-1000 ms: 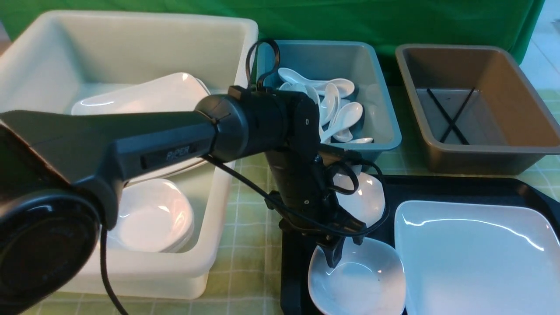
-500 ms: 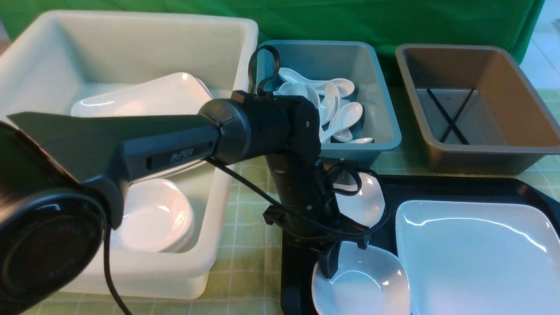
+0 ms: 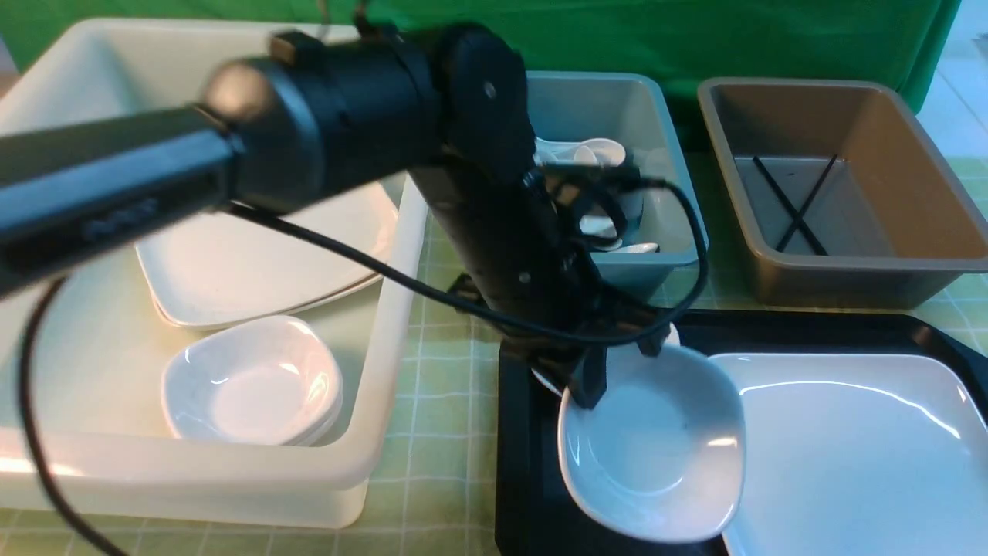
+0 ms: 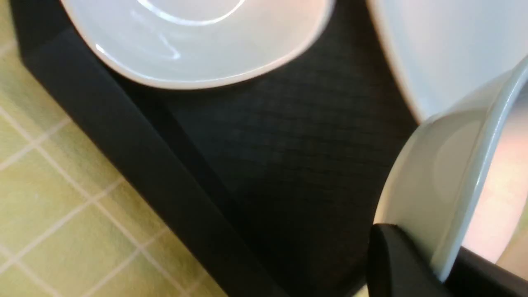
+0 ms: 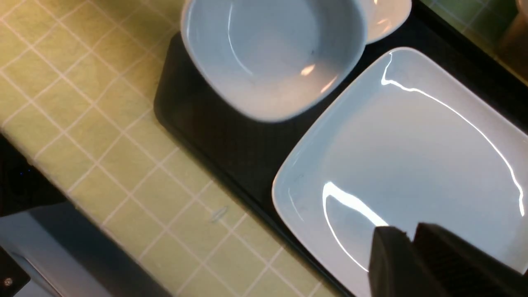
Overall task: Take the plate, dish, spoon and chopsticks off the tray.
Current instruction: Use the left arm to put the small plate into the large storage box on the left
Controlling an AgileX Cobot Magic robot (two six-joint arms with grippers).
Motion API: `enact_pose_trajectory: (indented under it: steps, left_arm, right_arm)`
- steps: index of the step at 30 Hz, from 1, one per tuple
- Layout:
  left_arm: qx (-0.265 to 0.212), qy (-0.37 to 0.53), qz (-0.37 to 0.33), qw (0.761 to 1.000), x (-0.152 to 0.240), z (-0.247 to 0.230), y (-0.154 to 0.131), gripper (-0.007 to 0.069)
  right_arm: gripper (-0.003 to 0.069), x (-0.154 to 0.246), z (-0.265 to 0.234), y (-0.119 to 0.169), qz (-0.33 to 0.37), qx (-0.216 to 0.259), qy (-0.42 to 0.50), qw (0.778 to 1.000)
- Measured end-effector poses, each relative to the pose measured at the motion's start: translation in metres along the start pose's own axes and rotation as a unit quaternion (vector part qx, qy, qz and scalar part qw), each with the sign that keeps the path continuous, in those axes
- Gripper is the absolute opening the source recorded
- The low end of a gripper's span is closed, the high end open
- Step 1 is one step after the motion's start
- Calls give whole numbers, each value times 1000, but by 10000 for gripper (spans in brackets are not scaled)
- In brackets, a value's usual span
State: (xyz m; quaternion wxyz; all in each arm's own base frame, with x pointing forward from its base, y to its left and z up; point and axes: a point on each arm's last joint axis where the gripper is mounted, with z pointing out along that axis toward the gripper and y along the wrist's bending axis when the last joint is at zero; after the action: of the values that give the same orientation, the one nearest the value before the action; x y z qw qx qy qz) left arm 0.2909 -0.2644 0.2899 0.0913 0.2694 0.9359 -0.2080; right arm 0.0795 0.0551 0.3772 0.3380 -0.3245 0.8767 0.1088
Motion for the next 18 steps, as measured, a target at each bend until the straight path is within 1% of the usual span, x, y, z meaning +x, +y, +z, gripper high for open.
enact_pose_trajectory:
  steps: [4,7,10,11,12,16,18]
  left_arm:
    - [5,-45,1,999,4,-39,-2,8]
    - [13,-86,-19,996,6,-68,8,8]
    - [21,-123,-55,991,8,-99,30,8]
    - [24,-140,-68,987,10,-114,44,8]
    - [24,-142,-67,987,11,-116,46,8]
    - [20,-174,-102,979,23,-151,85,8]
    - [16,-182,-114,977,28,-160,96,8]
  right_arm:
    - [71,0,0,0,0,0,0,1000]
    - [72,0,0,0,0,0,0,1000]
    - [72,0,0,0,0,0,0,1000]
    - [72,0,0,0,0,0,0,1000]
    - [72,0,0,0,0,0,0,1000]
    - [73,0,0,0,0,0,0,1000]
    - [73,0,0,0,0,0,0,1000]
